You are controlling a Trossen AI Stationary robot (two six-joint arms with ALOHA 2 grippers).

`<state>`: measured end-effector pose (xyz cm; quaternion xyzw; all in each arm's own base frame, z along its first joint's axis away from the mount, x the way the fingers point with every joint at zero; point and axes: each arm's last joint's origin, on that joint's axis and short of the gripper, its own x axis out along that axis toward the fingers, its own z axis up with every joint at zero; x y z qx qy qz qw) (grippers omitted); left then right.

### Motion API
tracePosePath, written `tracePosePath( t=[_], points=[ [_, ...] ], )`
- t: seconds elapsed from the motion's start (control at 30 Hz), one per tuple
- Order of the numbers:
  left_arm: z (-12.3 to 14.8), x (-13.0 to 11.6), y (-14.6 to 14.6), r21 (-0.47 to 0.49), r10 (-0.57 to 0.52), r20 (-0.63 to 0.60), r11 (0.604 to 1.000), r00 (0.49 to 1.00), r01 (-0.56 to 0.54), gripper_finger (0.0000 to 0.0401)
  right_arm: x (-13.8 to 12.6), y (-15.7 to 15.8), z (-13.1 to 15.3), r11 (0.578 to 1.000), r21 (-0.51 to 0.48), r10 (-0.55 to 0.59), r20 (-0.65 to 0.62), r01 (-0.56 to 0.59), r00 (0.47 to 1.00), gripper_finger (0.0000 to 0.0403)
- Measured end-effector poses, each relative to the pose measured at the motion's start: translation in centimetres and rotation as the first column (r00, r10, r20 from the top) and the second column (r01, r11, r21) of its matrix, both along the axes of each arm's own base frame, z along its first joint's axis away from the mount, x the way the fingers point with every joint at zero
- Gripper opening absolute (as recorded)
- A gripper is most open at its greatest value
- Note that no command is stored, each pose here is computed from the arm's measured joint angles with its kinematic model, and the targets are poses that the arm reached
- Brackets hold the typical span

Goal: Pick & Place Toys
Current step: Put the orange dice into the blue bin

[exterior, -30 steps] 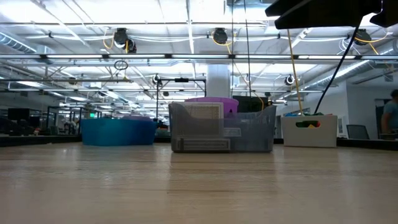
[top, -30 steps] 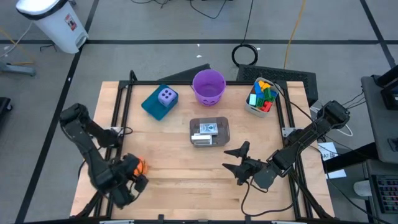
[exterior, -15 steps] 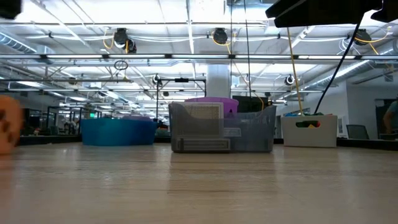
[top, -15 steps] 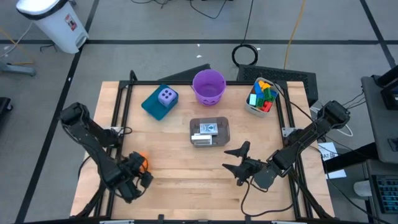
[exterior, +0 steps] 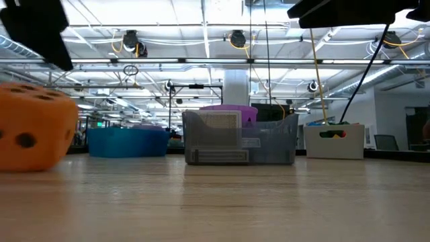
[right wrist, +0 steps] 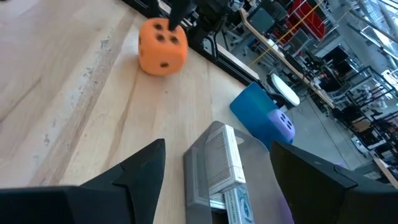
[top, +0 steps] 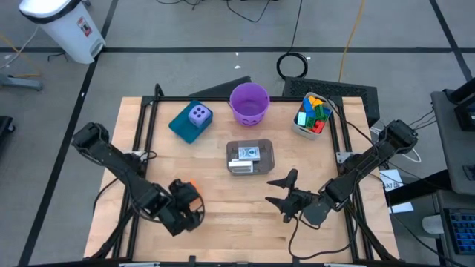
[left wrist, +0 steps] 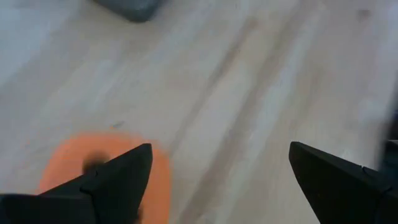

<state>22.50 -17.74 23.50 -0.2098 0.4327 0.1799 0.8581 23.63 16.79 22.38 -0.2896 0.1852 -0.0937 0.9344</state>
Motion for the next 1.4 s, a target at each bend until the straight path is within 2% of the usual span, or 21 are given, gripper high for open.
tracePosePath(
  t=[0.1, 0.23, 0.37, 0.47, 0.57, 0.63, 0.7, 0.77, 0.9, 0.97, 1.07, 1.2, 1.3, 1.4],
  points=[
    [0.2, 1.0, 0.4, -0.033, -0.062, 0.009, 0.998, 0.998, 0.062, 0.0381, 0.0, 0.0, 0.0, 1.000, 0.000, 0.000, 0.000, 0.000, 1.000, 0.0263],
    [0.0, 1.3, 1.0, -0.087, -0.110, -0.073, 0.991, 0.991, 0.104, 0.0370, 0.0, 0.0, 0.0, 1.000, -0.001, -0.001, 0.000, 0.001, 1.000, 0.0263],
    [0.1, 1.0, 1.9, -0.177, -0.079, -0.220, 0.983, 0.972, 0.040, 0.0354, 0.0, 0.0, 0.0, 1.000, -0.002, -0.002, 0.000, 0.002, 1.000, 0.0263],
    [1.9, 1.4, 1.8, -0.161, -0.075, -0.191, 0.986, 0.979, 0.044, 0.0345, 0.0, -0.1, 0.0, 1.000, -0.003, -0.005, 0.001, 0.005, 1.000, 0.0263],
    [4.1, 1.9, 1.1, -0.161, -0.162, -0.120, 0.977, 0.979, 0.142, 0.0340, 0.1, -0.1, 0.0, 1.000, -0.001, -0.007, 0.002, 0.007, 1.000, 0.0263],
    [5.3, 2.1, 0.7, -0.123, -0.211, -0.066, 0.972, 0.975, 0.202, 0.0340, 0.1, -0.1, 0.0, 1.000, -0.001, -0.007, 0.002, 0.007, 1.000, 0.0263],
    [5.7, 1.7, 0.5, -0.063, -0.241, -0.067, 0.969, 0.968, 0.237, 0.0340, 0.1, -0.1, 0.0, 1.000, -0.001, -0.008, 0.001, 0.008, 1.000, 0.0263],
    [5.4, 1.0, 0.7, -0.013, -0.225, -0.131, 0.974, 0.966, 0.226, 0.0340, 0.1, -0.1, 0.0, 1.000, -0.001, -0.007, 0.001, 0.007, 1.000, 0.0263],
    [4.4, -0.8, 1.7, 0.068, -0.057, -0.282, 0.995, 0.958, 0.079, 0.0340, 0.1, -0.1, 0.0, 1.000, -0.001, -0.007, 0.001, 0.007, 1.000, 0.0263],
    [3.4, -1.0, 1.9, 0.093, -0.025, -0.318, 0.994, 0.948, 0.058, 0.0340, 0.1, -0.1, 0.0, 1.000, -0.001, -0.007, 0.001, 0.007, 1.000, 0.0263],
    [1.4, -1.4, 1.8, 0.115, -0.066, -0.390, 0.986, 0.918, 0.120, 0.0340, 0.1, -0.1, 0.0, 1.000, -0.001, -0.007, 0.001, 0.007, 1.000, 0.0263],
    [-0.8, -1.6, 1.8, 0.116, -0.150, -0.527, 0.962, 0.837, 0.246, 0.0340, 0.1, -0.1, 0.0, 1.000, 0.000, -0.007, 0.002, 0.007, 1.000, 0.0263],
    [-1.7, -1.6, 1.9, 0.126, -0.163, -0.601, 0.947, 0.782, 0.294, 0.0340, 0.1, -0.1, 0.0, 1.000, 0.000, -0.007, 0.002, 0.007, 1.000, 0.0263],
    [-2.5, -1.3, 1.8, 0.173, -0.199, -0.639, 0.904, 0.743, 0.391, 0.0340, 0.1, -0.1, 0.0, 1.000, 0.000, -0.007, 0.002, 0.007, 1.000, 0.0263]
  ],
)
